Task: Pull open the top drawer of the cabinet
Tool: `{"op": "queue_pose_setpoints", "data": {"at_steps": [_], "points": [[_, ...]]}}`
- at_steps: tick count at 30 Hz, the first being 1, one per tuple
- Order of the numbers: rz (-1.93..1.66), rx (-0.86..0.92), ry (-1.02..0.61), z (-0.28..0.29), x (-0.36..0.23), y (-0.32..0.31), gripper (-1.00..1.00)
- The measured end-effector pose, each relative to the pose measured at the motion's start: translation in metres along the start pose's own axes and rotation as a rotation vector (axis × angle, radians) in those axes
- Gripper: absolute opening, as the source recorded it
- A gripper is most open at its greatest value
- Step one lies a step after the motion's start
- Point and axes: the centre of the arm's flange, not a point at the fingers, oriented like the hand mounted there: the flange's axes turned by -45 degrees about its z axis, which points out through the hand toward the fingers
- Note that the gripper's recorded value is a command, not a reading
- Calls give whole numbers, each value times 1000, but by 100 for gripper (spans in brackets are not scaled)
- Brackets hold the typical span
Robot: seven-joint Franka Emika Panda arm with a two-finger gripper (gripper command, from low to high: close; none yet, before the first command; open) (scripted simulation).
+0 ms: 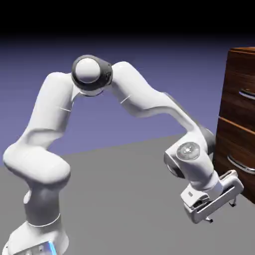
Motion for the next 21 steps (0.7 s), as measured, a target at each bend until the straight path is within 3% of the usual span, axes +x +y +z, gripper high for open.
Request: {"op": "queue_pose_setpoints", "data": {"at_steps": [11,21], "points": [[139,348,112,-24,-7,-87,0],[64,758,-1,-78,-115,-190,0]]}}
